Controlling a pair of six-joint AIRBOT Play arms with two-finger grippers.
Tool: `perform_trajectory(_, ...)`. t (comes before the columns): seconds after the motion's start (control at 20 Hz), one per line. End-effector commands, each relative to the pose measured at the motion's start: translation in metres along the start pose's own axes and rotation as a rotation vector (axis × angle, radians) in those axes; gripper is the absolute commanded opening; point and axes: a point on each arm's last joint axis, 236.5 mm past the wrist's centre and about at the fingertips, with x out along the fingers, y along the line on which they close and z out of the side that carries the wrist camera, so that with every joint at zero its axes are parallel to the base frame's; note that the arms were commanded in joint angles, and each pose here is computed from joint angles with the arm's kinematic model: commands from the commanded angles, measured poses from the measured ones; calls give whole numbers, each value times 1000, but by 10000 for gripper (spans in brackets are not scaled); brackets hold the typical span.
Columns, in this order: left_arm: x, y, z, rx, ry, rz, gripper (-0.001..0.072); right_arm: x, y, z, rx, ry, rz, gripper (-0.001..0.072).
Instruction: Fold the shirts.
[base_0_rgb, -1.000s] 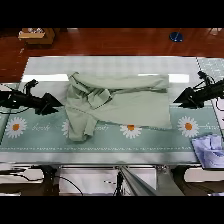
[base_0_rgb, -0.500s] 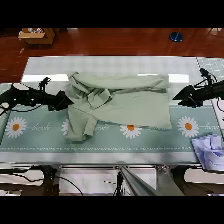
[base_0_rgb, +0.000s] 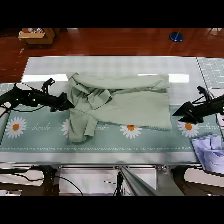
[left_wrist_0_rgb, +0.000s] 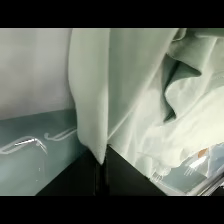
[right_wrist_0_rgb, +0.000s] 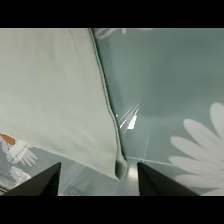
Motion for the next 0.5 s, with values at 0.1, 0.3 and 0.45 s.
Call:
perform_trajectory(0.1,-3,-5,-4,14,15,-16,33,38,5,-20,88,-5,96,545)
perform_trajectory(0.3,-9,-13,0,39,14,-26,33,59,0,-25,155,-22,93,515)
perform_trajectory(0.45,-21,-26,16,93,-15,-33,33,66,19,-13,133,-62,117,189)
